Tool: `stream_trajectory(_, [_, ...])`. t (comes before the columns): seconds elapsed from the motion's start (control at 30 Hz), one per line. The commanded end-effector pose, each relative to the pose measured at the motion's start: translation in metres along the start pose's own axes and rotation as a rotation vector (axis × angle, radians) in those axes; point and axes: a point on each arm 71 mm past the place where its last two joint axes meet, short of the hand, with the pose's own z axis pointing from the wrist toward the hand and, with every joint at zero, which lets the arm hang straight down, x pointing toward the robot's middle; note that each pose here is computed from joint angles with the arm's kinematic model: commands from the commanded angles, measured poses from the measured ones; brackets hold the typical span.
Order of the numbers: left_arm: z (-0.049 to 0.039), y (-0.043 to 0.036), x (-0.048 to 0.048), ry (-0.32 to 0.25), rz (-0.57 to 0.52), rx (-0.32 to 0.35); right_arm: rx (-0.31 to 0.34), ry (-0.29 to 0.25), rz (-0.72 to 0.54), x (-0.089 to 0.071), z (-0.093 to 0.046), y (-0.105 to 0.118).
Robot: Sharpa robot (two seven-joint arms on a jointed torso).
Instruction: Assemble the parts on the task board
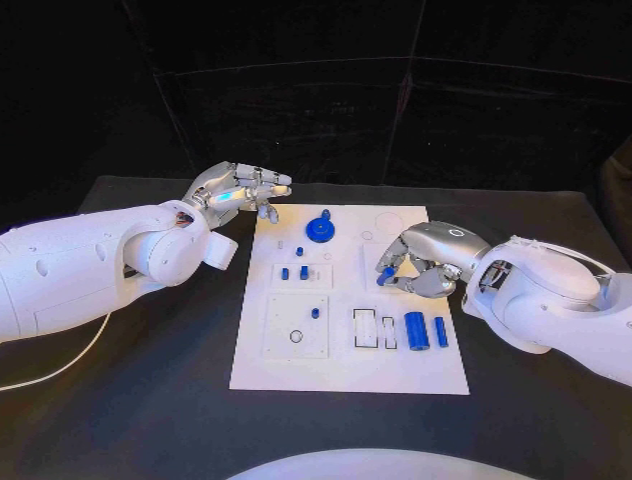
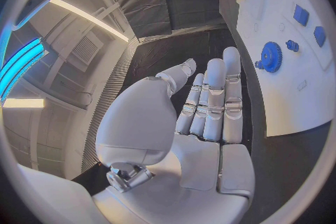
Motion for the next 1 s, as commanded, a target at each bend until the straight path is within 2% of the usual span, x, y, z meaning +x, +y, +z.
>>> stream_trajectory(0.03, [0.0004,-0.0013,0.0009,0.009,-0.006,0.004,-0.116,-0.042,0.129,-0.005,0.000,0.021])
stream_trajectory(0.17, [0.0007,-0.0014,0.0015,0.011,-0.006,0.006,-0.197,-0.055,0.164,-0.005,0.005,0.042])
stream_trajectory(0.3, [0.0009,-0.0015,0.0018,0.010,-0.006,0.008,-0.258,-0.050,0.157,-0.001,0.016,0.059])
stream_trajectory(0.43, [0.0017,-0.0017,0.0030,0.012,-0.006,0.010,-0.310,-0.025,0.142,0.008,0.031,0.075])
stream_trajectory(0.57, [0.0023,-0.0019,0.0042,0.014,-0.007,0.012,-0.349,0.020,0.129,0.024,0.042,0.090])
stream_trajectory(0.8, [0.0023,-0.0020,0.0050,0.016,-0.007,0.012,-0.364,0.089,0.089,0.047,0.053,0.101])
stream_trajectory(1.0, [0.0022,-0.0021,0.0053,0.017,-0.008,0.012,-0.334,0.133,0.033,0.058,0.059,0.103])
